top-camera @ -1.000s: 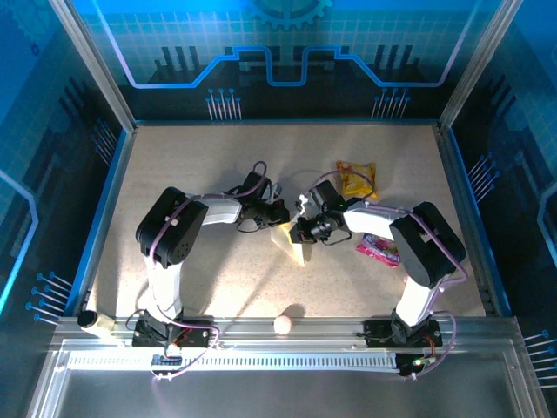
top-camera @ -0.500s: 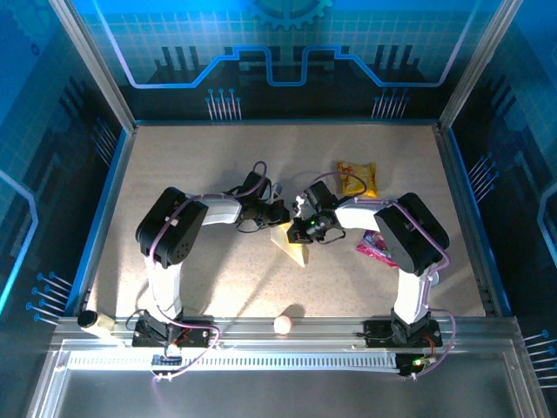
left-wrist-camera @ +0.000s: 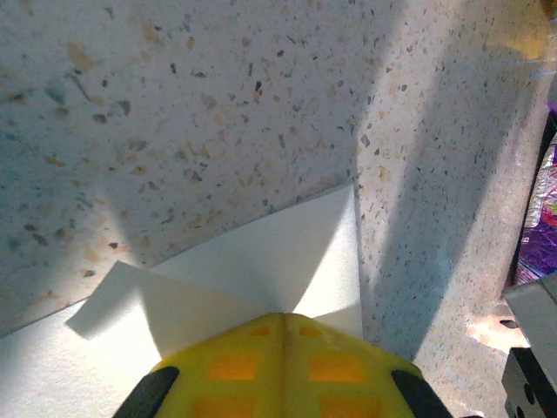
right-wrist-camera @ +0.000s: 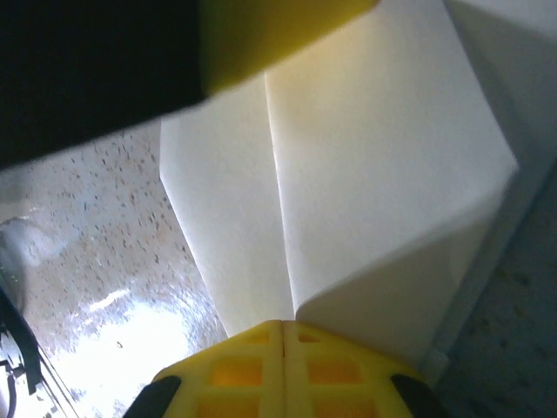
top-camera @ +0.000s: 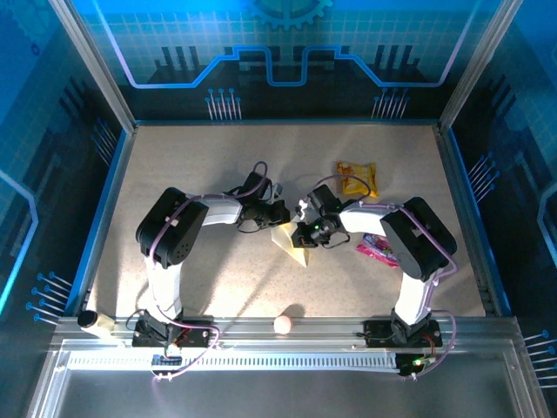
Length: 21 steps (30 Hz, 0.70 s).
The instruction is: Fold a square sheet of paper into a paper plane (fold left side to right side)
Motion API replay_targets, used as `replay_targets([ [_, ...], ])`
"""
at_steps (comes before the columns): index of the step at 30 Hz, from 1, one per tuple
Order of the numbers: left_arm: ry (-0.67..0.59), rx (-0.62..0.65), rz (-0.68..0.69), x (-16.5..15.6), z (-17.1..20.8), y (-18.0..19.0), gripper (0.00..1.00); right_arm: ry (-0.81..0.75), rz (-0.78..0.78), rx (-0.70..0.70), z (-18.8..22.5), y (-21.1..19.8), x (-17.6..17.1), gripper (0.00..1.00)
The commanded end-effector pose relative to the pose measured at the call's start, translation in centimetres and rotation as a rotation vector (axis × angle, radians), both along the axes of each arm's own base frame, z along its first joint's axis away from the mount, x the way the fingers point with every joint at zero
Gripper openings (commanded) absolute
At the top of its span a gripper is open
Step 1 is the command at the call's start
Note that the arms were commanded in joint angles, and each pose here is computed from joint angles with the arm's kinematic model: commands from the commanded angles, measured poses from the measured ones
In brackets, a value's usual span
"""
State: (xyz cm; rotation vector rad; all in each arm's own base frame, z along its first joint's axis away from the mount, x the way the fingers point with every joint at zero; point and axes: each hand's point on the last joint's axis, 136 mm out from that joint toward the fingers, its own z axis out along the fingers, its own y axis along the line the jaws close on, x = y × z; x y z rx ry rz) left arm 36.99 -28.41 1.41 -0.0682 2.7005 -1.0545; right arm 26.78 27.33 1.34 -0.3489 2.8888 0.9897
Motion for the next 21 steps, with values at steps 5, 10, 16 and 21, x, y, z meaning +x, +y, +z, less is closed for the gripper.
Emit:
replay_targets([
  [5,0.095,0.169,0.069,-1.3,-5.2,2.9,0.0,0.098,0.033,-0.087,-1.1,-2.3,-3.9,0.0],
  [10,0.096,0.169,0.07,-1.3,-5.3,3.0,0.0,0.101,0.032,-0.1,-1.1,-2.9,-4.6,0.0],
  [16,0.096,0.163,0.065,-1.3,-5.2,2.8,0.0,0.071,0.028,-0.066,1.0,-2.5,-4.2,0.0],
  [21,0.095,0.163,0.061,-1.3,-5.0,2.8,0.0,-0.002,0.016,0.01,4.2,-0.8,-2.0,0.0],
])
